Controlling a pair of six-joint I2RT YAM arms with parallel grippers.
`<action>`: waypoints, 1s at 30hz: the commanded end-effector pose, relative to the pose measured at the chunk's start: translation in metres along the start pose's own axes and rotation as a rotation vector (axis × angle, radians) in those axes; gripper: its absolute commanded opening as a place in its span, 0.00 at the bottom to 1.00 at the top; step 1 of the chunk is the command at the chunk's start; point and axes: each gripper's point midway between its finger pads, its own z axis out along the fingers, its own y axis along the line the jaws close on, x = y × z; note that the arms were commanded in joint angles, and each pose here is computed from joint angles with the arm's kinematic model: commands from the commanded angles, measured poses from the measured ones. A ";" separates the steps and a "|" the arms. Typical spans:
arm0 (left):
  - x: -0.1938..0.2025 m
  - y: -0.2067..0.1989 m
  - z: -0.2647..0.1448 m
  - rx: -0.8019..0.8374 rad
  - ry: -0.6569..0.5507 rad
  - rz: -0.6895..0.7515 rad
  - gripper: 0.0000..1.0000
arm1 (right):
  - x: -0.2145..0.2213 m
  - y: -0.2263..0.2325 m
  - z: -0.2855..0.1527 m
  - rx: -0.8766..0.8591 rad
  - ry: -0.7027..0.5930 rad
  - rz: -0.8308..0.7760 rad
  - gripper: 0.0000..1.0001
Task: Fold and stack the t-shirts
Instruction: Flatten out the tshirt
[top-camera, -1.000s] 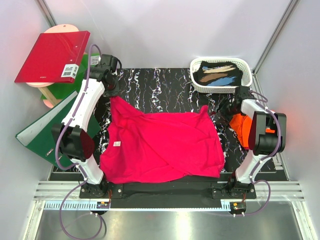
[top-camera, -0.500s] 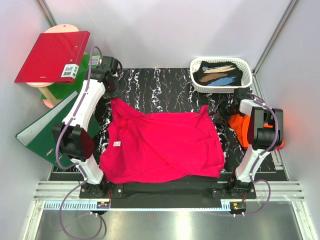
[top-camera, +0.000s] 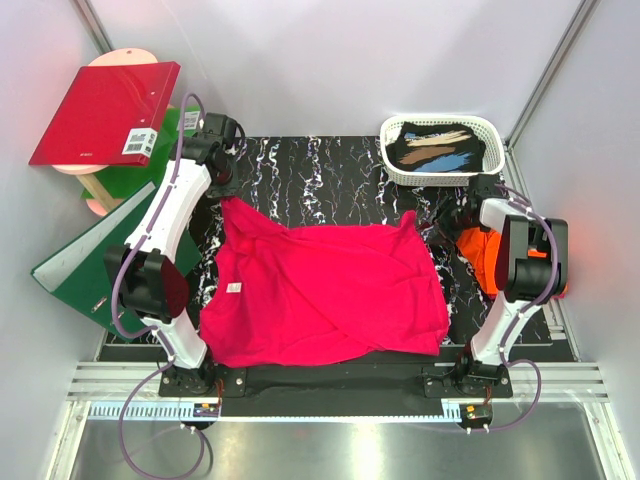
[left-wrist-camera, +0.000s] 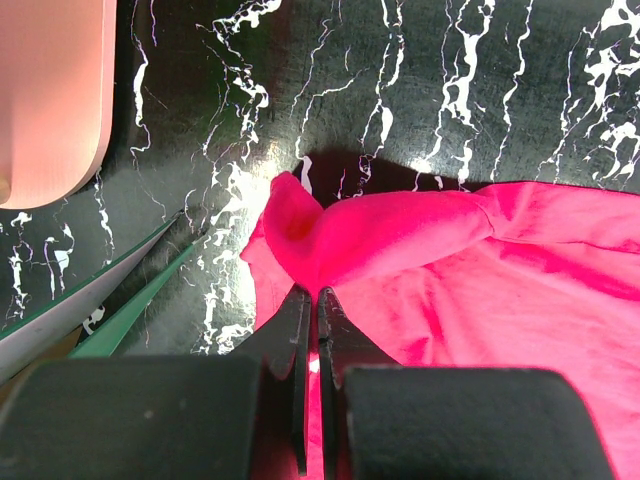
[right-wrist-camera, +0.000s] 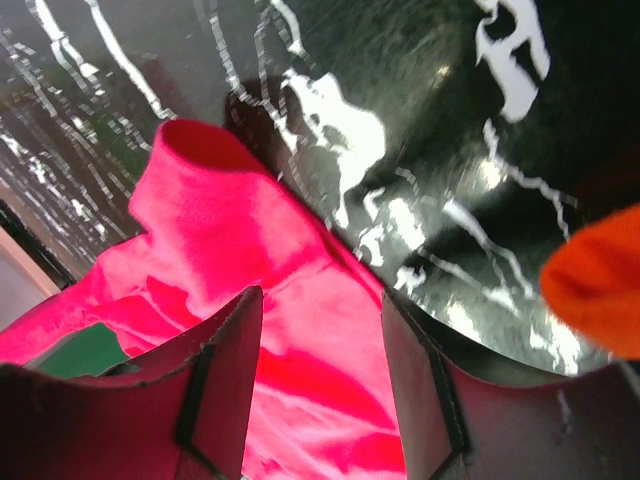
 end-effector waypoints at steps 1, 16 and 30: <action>-0.010 0.006 -0.007 -0.012 -0.055 -0.010 0.00 | -0.010 0.024 -0.026 -0.059 -0.068 -0.054 0.59; -0.004 0.007 -0.003 -0.020 -0.040 -0.003 0.00 | -0.011 0.019 0.003 -0.078 0.010 -0.023 0.57; -0.001 0.010 -0.002 -0.031 -0.034 0.002 0.00 | -0.008 0.017 0.018 -0.099 0.060 -0.008 0.53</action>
